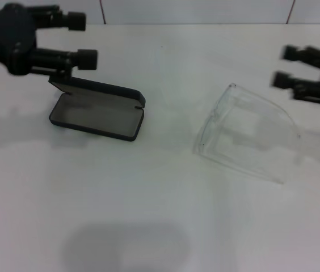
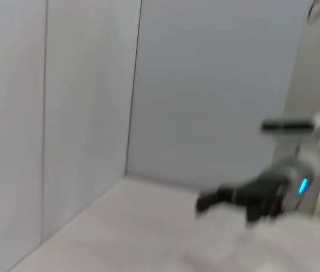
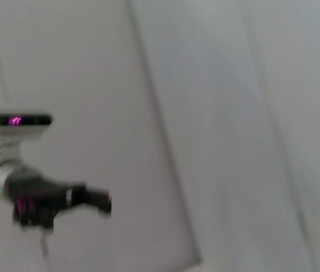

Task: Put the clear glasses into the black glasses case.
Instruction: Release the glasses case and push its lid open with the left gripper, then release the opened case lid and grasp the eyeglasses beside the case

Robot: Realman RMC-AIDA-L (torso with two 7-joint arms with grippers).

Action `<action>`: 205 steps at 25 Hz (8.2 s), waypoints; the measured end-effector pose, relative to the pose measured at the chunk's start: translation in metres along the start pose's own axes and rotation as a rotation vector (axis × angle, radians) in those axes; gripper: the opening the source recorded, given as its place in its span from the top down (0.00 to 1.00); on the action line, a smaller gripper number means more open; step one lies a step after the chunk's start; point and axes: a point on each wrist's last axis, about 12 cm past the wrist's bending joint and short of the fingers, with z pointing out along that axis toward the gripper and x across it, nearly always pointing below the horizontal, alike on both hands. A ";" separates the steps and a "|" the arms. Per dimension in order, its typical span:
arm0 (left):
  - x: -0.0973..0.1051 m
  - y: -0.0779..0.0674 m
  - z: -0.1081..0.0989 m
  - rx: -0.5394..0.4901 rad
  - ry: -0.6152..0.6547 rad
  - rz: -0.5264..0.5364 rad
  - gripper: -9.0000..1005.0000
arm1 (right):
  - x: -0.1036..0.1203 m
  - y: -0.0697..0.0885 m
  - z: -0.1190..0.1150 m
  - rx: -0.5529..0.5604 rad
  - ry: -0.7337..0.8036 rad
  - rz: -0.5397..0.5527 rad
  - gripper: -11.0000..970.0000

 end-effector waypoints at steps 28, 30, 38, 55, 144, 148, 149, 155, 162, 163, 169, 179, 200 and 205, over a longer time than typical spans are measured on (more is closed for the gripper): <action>-0.009 0.022 0.078 -0.313 0.670 0.435 0.12 | -0.069 -0.002 0.016 0.070 0.512 -0.002 0.10; -0.009 0.023 0.094 -0.322 0.771 0.498 0.12 | -0.066 -0.003 0.015 0.072 0.498 0.017 0.10; -0.003 0.019 0.128 -0.291 1.015 0.593 0.12 | -0.056 0.000 -0.004 0.089 0.434 0.063 0.10; 0.010 0.030 0.169 -0.218 1.082 0.690 0.14 | -0.042 -0.002 -0.025 0.103 0.351 0.107 0.10; -0.011 0.026 0.111 -0.451 0.937 0.442 0.79 | -0.100 0.025 0.220 -0.296 1.366 -0.985 0.23; -0.012 0.026 0.112 -0.459 0.930 0.435 0.79 | -0.088 0.024 0.230 -0.340 1.354 -1.103 0.23; -0.013 0.026 0.112 -0.461 0.929 0.433 0.79 | -0.086 0.023 0.231 -0.361 1.347 -1.117 0.24; -0.012 0.026 0.113 -0.462 0.921 0.420 0.79 | -0.076 0.022 0.237 -0.452 1.337 -1.135 0.24; -0.010 0.027 0.117 -0.459 0.922 0.415 0.79 | -0.069 0.021 0.242 -0.493 1.321 -1.171 0.30; -0.010 0.028 0.117 -0.457 0.922 0.415 0.79 | -0.067 0.021 0.242 -0.501 1.319 -1.175 0.31; -0.011 0.029 0.119 -0.459 0.920 0.422 0.79 | -0.055 0.018 0.244 -0.535 1.296 -1.198 0.31; -0.009 0.030 0.120 -0.460 0.922 0.420 0.79 | -0.045 0.016 0.248 -0.569 1.233 -1.222 0.31; -0.002 0.035 0.123 -0.453 0.928 0.414 0.79 | -0.035 0.008 0.243 -0.555 1.260 -1.190 0.35; -0.002 0.035 0.123 -0.452 0.928 0.414 0.79 | -0.033 0.010 0.242 -0.572 1.273 -1.183 0.44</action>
